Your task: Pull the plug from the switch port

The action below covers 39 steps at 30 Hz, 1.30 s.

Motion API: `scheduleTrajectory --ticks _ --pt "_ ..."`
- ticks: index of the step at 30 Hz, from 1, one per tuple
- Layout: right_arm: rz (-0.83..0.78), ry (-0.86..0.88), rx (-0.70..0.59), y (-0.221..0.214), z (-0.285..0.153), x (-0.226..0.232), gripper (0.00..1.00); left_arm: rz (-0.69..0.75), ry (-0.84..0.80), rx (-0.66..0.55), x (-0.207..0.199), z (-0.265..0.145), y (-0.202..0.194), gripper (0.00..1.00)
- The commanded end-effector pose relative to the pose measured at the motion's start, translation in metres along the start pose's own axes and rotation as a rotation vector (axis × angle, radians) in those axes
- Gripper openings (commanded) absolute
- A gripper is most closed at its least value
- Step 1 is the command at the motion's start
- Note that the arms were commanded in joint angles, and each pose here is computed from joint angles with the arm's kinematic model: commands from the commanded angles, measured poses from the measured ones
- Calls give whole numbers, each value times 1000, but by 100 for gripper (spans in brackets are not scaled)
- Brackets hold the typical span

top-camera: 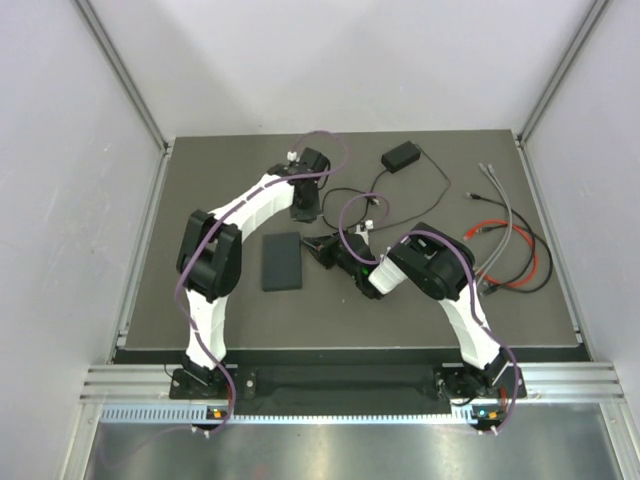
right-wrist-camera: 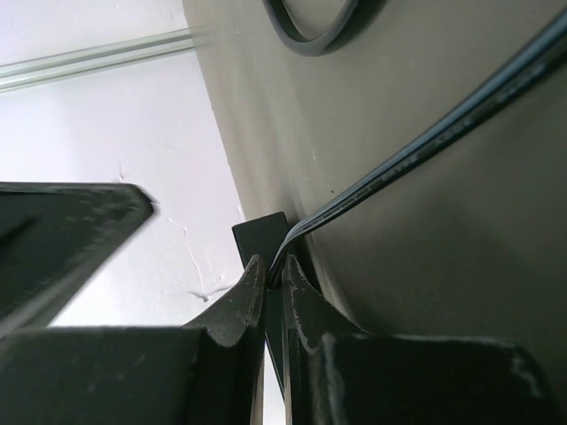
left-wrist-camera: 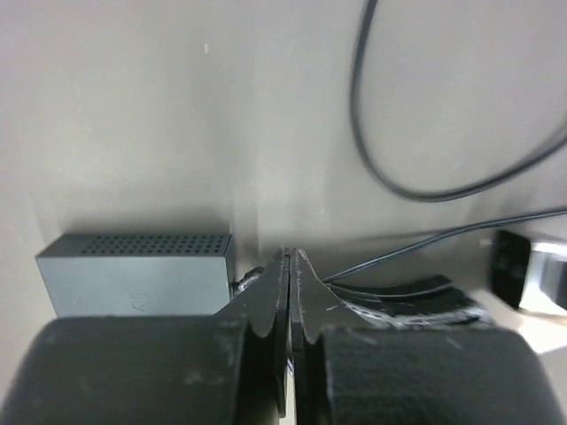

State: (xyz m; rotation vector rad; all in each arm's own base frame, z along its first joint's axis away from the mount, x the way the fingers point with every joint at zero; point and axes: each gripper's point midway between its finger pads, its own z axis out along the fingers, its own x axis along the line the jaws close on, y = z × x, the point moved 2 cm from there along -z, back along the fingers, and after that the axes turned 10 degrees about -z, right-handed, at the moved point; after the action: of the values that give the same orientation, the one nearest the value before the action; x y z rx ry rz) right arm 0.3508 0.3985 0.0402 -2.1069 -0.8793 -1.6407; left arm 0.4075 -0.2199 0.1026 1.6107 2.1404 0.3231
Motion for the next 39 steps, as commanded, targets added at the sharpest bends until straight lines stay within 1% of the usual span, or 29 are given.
scheduleTrajectory --ticks 1,8,10,13,16,21,24,27,33,35,37,39 --pt "35 -131 44 -15 -1 -39 0 74 165 19 22 5 -12 0" --pt "25 -131 46 -16 0 -39 0 96 230 30 33 17 -20 0" --pt "34 -132 26 -12 -3 -41 0 112 263 29 38 21 -22 0" --pt "39 -121 4 -7 -4 -39 0 137 280 60 41 28 -30 0" --pt "74 -111 -22 0 -6 -40 0 154 315 78 49 31 -38 0" --pt "141 -96 -96 17 -13 -44 0 165 377 44 64 30 -37 0" --pt "187 -75 -132 29 -19 -46 0 170 388 36 67 28 -37 0" --pt "200 -79 -156 39 -23 -49 0 169 383 35 67 27 -38 0" --pt "161 -104 -158 43 -26 -52 0 164 366 41 65 28 -39 0" --pt "106 -124 -158 47 -22 -51 0 171 345 41 63 25 -40 0" --pt "35 -150 -128 46 -19 -52 0 169 297 37 59 22 -41 0" --pt "2 -184 -128 47 -19 -52 0 170 278 35 60 21 -45 0"
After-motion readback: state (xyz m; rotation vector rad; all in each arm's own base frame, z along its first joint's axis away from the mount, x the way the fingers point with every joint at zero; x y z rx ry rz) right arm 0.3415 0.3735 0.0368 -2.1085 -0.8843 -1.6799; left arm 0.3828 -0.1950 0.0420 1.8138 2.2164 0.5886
